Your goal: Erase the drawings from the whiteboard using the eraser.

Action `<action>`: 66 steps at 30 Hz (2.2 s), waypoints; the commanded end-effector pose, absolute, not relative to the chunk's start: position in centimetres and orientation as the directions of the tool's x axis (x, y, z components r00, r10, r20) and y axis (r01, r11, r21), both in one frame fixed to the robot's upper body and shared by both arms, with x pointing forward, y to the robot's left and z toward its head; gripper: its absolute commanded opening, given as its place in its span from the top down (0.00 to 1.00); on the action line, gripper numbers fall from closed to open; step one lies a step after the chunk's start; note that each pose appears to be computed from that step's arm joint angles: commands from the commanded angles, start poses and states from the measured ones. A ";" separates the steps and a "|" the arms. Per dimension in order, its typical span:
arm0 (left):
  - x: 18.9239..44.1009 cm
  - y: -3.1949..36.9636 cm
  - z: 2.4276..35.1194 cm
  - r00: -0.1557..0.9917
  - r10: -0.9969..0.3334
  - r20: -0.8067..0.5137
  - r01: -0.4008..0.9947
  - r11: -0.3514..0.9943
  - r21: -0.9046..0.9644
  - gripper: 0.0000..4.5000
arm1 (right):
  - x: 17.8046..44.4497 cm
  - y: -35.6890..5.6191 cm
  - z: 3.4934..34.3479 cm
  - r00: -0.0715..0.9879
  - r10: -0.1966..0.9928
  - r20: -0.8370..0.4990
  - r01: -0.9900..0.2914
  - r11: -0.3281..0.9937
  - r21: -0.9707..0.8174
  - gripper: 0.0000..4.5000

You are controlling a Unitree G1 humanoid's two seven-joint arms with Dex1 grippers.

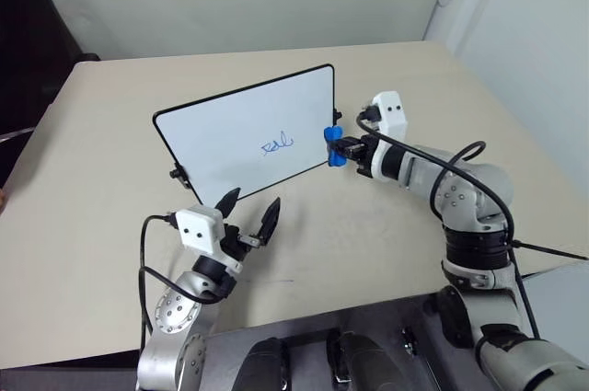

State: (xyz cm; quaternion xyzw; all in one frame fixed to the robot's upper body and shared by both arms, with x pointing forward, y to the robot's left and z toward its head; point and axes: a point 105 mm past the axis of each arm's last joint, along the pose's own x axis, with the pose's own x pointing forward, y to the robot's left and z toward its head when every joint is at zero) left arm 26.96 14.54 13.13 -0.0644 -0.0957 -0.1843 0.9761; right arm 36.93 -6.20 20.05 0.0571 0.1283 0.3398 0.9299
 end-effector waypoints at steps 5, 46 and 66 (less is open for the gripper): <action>26.9 14.4 14.3 0.898 -0.358 0.256 0.386 0.920 -0.067 0.00 | 36.6 -1.8 23.5 0.685 0.727 0.049 -0.729 0.681 0.069 0.87; 26.1 15.6 14.8 0.911 -0.326 0.254 0.346 0.937 -0.038 0.00 | 38.9 5.9 18.6 0.660 0.751 0.028 -0.730 0.650 -0.211 0.87; 26.3 15.2 14.9 0.903 -0.342 0.261 0.365 0.930 -0.043 0.00 | 42.7 1.2 18.2 0.834 0.551 0.016 -0.545 0.828 -0.132 0.87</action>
